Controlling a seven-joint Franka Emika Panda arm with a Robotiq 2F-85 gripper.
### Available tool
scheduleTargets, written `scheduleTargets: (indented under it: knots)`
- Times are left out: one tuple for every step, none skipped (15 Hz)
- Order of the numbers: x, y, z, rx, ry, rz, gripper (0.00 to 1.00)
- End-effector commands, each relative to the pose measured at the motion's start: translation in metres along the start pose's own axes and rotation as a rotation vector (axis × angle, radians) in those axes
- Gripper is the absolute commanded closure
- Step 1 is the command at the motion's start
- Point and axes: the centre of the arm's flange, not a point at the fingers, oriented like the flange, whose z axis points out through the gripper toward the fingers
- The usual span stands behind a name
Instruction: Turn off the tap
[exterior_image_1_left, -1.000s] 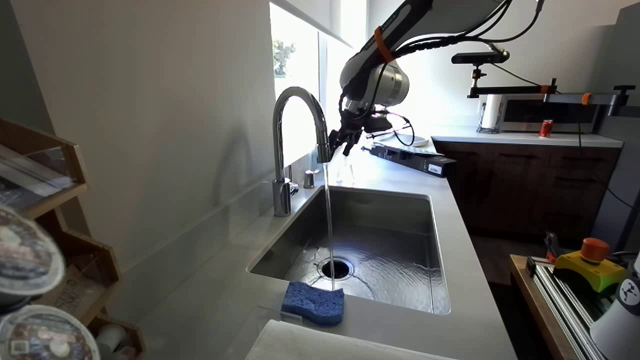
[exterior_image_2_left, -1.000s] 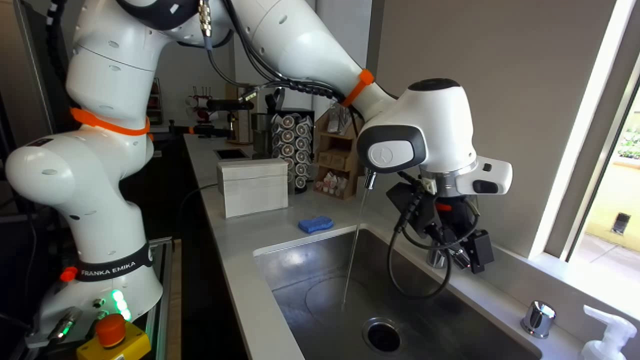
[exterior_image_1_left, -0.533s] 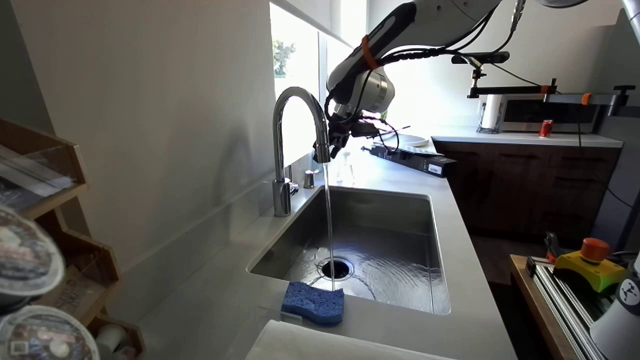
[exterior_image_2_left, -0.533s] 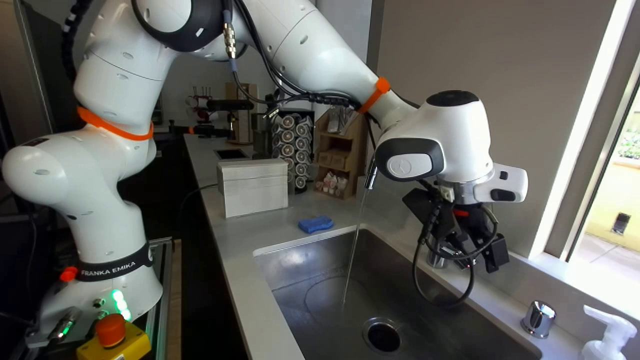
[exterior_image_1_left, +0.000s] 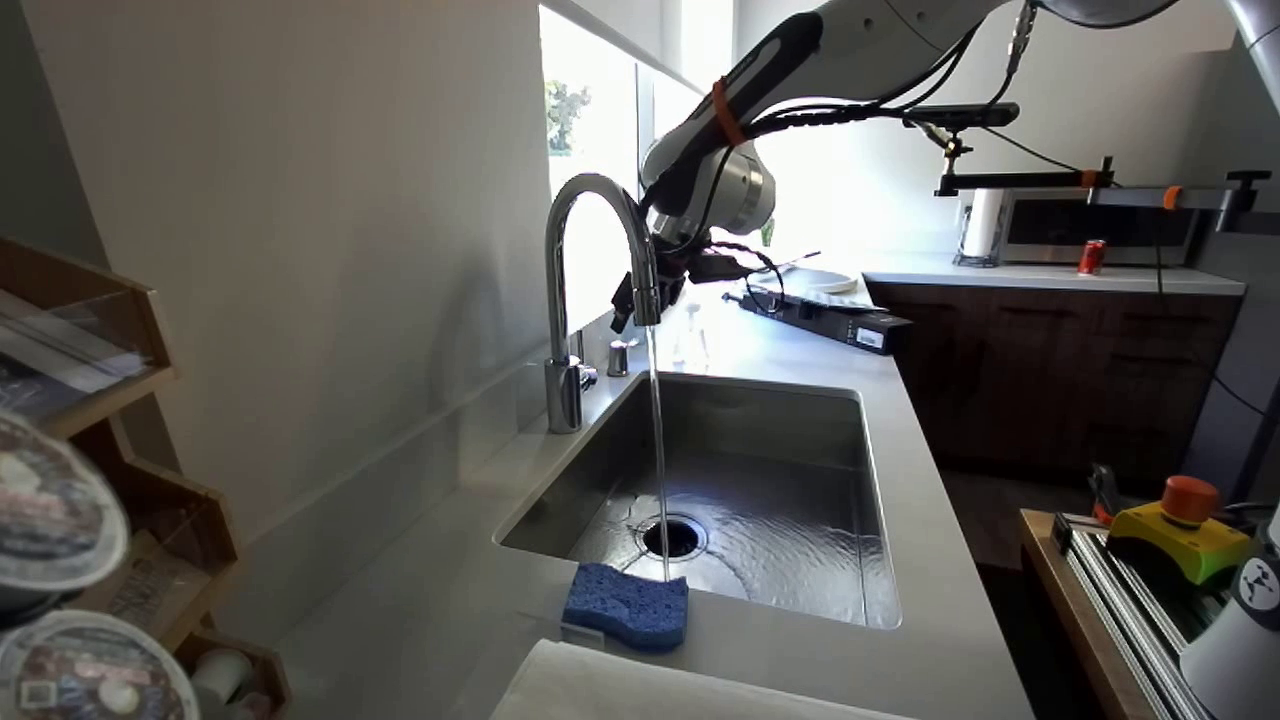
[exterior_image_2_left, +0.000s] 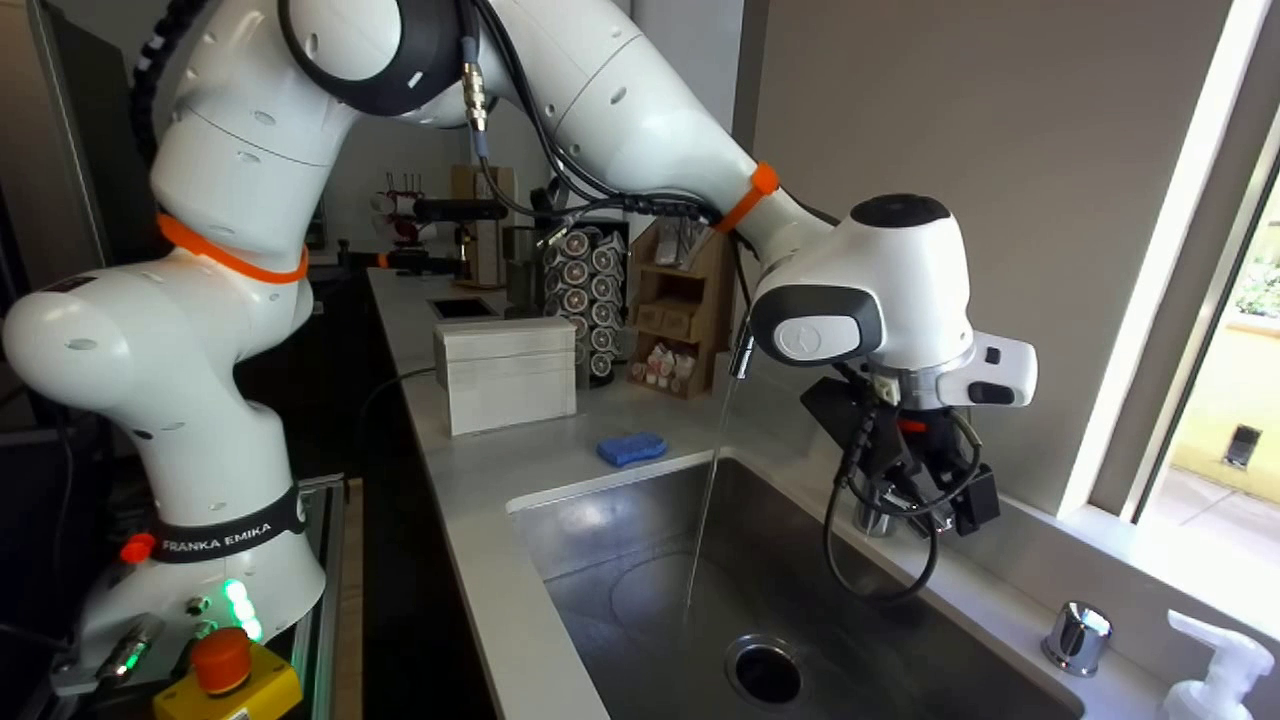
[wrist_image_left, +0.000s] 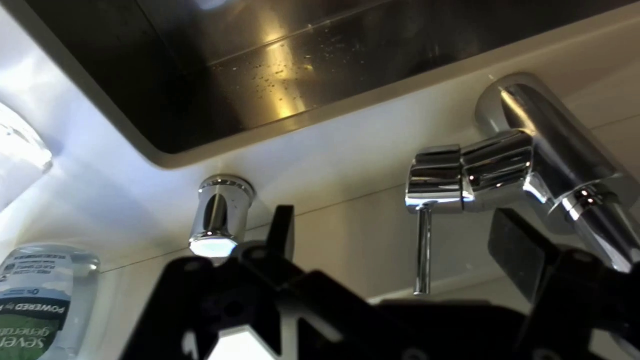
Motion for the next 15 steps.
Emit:
scheduleTargets:
  knots:
    - [0.011,-0.002,0.025,0.047,0.03,-0.016,0.0]
    - [0.012,-0.002,0.028,0.051,0.044,-0.018,0.0]
    - [0.013,-0.002,0.03,0.054,0.055,-0.018,0.0]
    - [0.015,-0.001,0.031,0.059,0.071,-0.013,0.0]
    - [0.016,0.0,0.033,0.063,0.081,-0.006,0.0]
    - [0.017,0.001,0.034,0.07,0.096,0.001,0.0]
    - [0.018,0.0,0.036,0.077,0.104,0.006,0.0]
    - [0.02,0.0,0.038,0.086,0.116,0.012,0.0]
    - [0.02,-0.001,0.04,0.096,0.117,0.016,0.02]
    - [0.022,-0.001,0.041,0.108,0.125,0.02,0.21]
    - [0.023,-0.001,0.042,0.116,0.129,0.026,0.27]
    - [0.024,-0.001,0.044,0.125,0.136,0.028,0.3]
    - [0.025,0.0,0.044,0.132,0.144,0.032,0.37]
    - [0.027,0.001,0.044,0.134,0.153,0.035,0.47]
    - [0.028,0.002,0.045,0.141,0.161,0.035,0.54]
